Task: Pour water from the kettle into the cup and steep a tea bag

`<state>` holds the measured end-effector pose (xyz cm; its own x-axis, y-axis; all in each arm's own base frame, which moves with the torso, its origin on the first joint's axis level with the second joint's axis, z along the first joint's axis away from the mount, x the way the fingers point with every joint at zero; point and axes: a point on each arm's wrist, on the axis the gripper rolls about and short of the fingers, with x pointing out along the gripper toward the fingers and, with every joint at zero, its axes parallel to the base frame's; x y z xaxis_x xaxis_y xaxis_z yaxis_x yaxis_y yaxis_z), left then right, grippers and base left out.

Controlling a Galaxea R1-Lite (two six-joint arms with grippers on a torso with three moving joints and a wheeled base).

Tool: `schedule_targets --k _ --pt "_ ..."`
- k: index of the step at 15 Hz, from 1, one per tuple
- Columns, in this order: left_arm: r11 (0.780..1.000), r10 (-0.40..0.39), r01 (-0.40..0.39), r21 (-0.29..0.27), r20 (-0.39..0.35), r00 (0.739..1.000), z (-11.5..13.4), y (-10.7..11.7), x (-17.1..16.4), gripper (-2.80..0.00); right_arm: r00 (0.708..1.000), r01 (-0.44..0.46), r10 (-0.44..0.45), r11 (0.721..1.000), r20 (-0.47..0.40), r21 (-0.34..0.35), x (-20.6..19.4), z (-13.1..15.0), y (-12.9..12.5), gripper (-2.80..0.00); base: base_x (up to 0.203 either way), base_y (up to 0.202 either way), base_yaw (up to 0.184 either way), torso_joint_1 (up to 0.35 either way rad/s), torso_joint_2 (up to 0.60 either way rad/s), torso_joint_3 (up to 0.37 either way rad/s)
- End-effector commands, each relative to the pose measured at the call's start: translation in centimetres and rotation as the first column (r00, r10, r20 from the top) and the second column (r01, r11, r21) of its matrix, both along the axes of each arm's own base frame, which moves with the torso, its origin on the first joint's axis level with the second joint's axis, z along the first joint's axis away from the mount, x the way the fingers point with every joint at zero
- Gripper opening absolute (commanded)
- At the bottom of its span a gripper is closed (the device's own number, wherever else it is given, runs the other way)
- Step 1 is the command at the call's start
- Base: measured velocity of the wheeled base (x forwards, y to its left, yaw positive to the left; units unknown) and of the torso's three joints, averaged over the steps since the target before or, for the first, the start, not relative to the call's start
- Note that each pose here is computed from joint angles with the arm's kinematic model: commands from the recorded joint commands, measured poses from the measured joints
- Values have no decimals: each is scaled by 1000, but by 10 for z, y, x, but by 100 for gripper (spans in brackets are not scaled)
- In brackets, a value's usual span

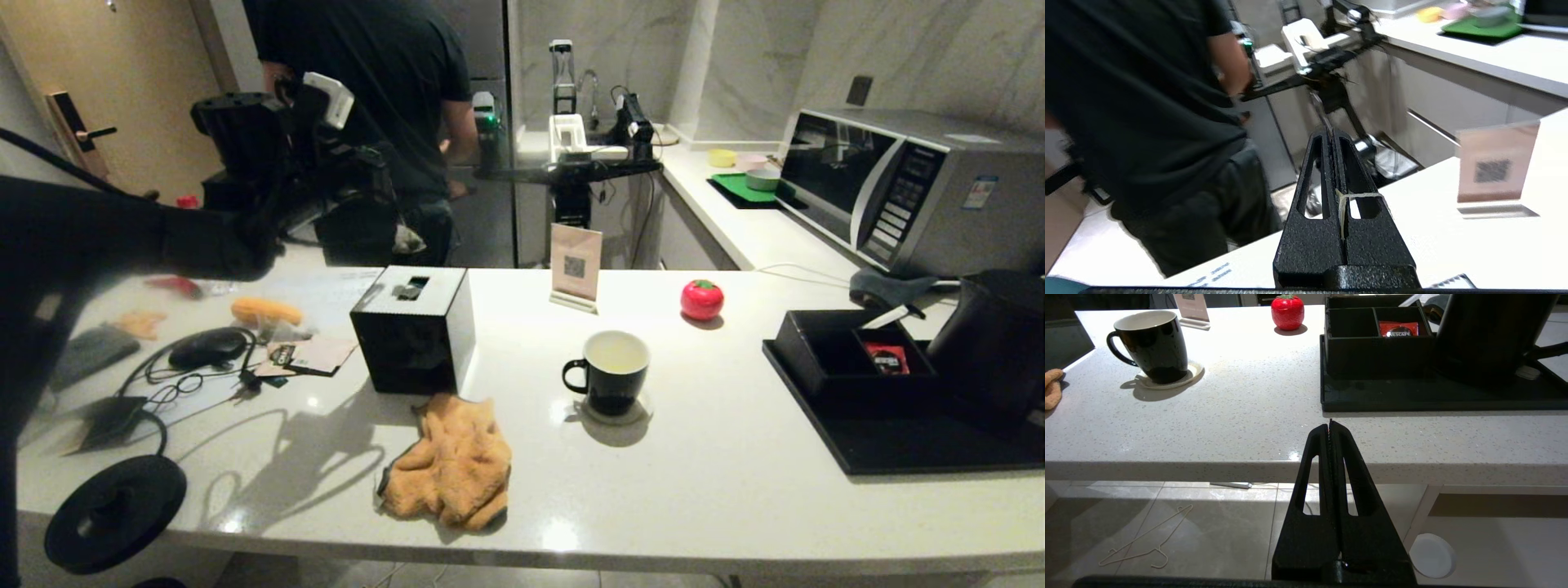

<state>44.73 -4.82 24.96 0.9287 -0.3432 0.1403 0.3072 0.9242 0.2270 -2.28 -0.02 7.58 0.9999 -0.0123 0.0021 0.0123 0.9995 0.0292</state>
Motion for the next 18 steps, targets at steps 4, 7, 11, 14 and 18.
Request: schedule_targets --k 4,7,11,14,18 --pt "1000 0 1 24 -46 999 -27 1 -2 -280 1000 0 0 1000 1 0 0 0 0 -280 0 0 0 0 0 0" --pt "1000 3 -2 27 -61 998 -48 2 -8 -280 1000 0 0 1000 1 0 0 0 0 -280 0 0 0 0 0 0" --pt "1000 2 0 28 -65 998 -61 0 -12 -280 1000 0 0 1000 1 0 0 0 0 -280 0 0 0 0 0 0" --pt "999 -2 5 33 -78 997 -67 -2 -9 -280 1000 0 0 1000 1 1 0 0 0 -280 0 0 0 0 0 0" --pt "999 7 -5 33 -76 997 -67 1 -9 -280 1000 0 0 1000 1 0 0 0 0 -280 0 0 0 0 0 0"
